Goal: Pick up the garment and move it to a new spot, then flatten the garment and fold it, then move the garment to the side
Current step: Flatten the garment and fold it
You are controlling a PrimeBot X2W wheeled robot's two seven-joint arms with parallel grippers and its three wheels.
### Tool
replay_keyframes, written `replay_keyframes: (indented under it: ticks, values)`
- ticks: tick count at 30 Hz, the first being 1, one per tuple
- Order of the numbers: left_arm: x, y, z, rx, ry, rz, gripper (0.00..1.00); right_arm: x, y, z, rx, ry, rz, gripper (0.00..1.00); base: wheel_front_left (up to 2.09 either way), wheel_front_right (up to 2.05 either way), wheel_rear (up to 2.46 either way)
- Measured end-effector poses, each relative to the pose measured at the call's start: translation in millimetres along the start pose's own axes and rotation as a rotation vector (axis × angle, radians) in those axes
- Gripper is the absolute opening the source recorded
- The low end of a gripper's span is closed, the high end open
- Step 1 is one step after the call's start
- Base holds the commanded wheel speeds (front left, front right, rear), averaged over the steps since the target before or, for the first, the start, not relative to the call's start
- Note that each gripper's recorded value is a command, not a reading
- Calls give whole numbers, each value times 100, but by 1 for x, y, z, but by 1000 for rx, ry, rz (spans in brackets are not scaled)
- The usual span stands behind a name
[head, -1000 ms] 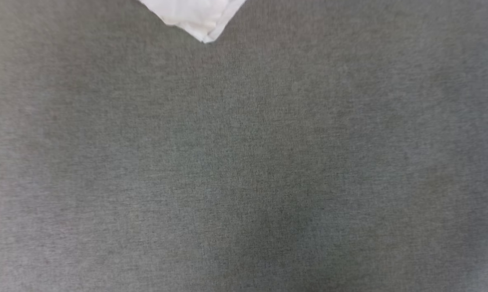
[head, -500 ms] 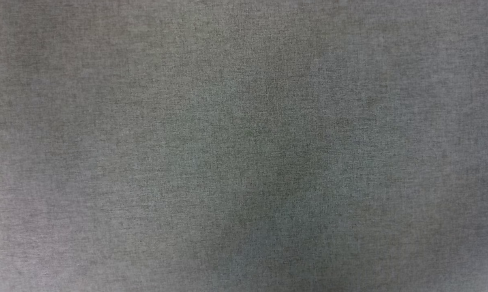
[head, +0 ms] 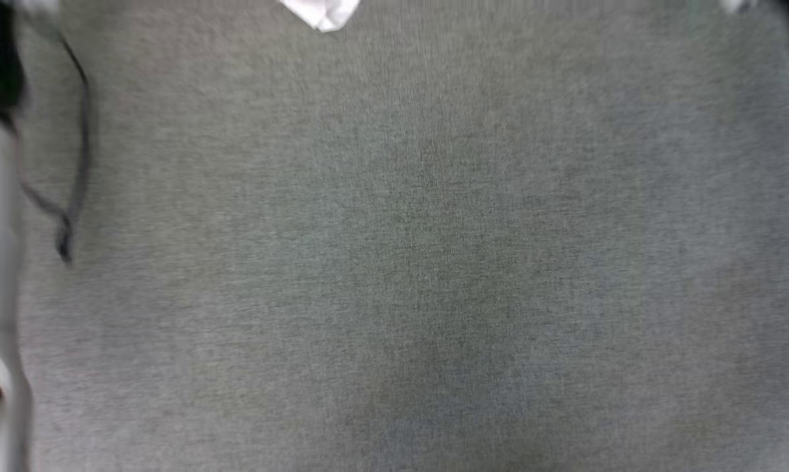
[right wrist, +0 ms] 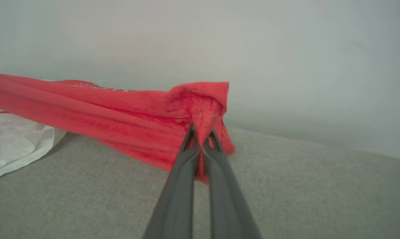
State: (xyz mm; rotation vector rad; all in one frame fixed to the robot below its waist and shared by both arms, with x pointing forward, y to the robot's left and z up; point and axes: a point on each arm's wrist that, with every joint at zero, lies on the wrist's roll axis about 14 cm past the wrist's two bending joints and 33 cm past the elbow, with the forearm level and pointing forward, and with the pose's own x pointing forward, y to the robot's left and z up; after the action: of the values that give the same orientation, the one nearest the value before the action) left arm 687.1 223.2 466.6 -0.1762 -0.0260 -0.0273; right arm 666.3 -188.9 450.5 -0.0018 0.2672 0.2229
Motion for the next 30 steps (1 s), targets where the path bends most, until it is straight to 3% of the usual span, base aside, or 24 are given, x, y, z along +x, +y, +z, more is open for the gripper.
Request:
replay_keyframes:
  ticks: [6,11,19,30]
  values:
    - [-78,18,-24,-15,87,44,0,-54,11,-43,34,91,29,0,0,0,0]
    - [-155,25,-38,-34,153,88,0,-102,18,-55,50,116,46,0,0,0,0]
    - [-259,28,-30,-76,202,173,0,-187,29,-87,92,218,53,0,0,0,0]
    - [-340,21,5,-121,258,224,0,-293,43,-121,182,345,4,0,0,0,0]
